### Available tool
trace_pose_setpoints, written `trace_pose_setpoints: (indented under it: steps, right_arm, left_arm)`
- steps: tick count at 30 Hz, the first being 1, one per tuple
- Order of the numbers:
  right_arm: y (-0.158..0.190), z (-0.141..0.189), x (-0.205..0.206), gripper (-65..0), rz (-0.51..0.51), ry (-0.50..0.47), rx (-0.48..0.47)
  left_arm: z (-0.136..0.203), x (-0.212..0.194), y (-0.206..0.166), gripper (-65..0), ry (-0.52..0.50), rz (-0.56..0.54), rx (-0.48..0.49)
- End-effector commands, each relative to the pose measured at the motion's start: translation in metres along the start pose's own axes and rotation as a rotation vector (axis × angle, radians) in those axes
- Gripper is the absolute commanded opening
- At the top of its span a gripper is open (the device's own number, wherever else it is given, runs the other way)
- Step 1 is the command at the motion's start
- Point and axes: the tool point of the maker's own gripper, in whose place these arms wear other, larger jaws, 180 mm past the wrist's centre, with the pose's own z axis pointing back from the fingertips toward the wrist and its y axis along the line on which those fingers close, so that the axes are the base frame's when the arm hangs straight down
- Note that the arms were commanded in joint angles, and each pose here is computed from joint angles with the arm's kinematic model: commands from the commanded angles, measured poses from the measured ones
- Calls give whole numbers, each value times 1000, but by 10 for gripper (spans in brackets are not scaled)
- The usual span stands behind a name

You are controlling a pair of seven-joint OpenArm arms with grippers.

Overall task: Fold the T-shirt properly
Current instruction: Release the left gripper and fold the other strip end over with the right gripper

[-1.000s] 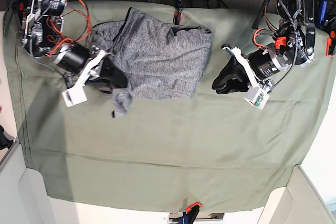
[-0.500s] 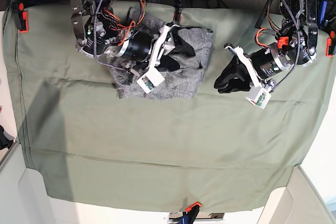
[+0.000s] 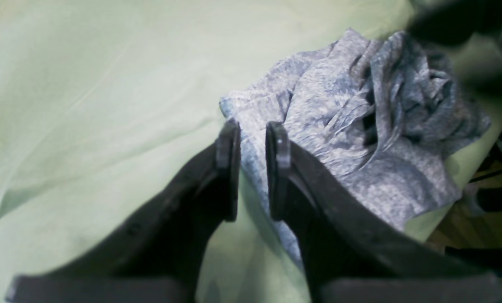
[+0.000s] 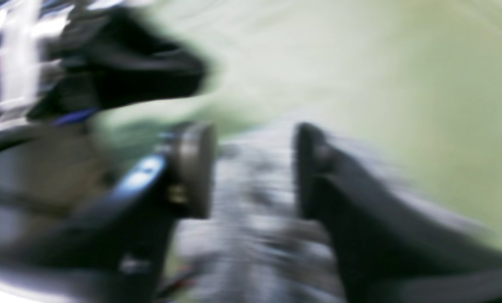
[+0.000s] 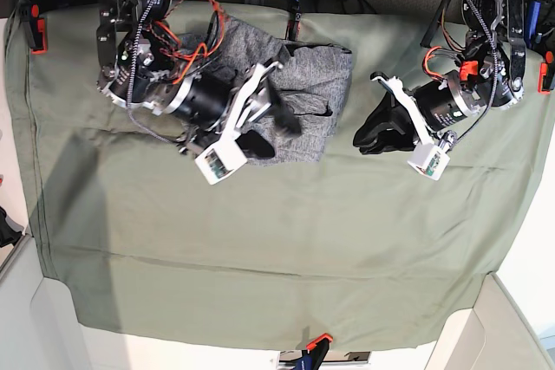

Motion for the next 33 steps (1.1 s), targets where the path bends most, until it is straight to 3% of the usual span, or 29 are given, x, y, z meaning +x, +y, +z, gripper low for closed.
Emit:
trace_pose_setpoints:
  steps: [1, 2, 7, 11, 17, 22, 29, 33]
  right_arm:
    - [-16, 7, 16, -564, 14, -54, -54]
    - [-33, 13, 15, -650, 12, -53, -116]
    - [-101, 49, 6, -650, -73, -95, -328]
    - [-128, 56, -16, -650, -169, -89, -375]
    - [-107, 33, -61, -650, -281, 51, -194]
    - [-53, 18, -54, -650, -292, 39, 15]
    - [25, 9, -45, -650, -191, 67, 207]
    - [67, 4, -50, -650, -128, 128, 319]
  left_arm:
    - [4, 16, 0, -538, -49, -27, -11]
    - [5, 16, 0, -538, -49, -26, -9]
    - [5, 15, -2, -538, -53, -15, -16]
    - [6, 18, -4, -538, -68, -1, -31]
    - [6, 18, -5, -538, -70, 3, -34]
    - [6, 12, -6, -538, -42, 6, -36]
    - [9, 7, -5, -538, -36, 19, -29]
    - [21, 18, 7, -538, -91, 56, -5]
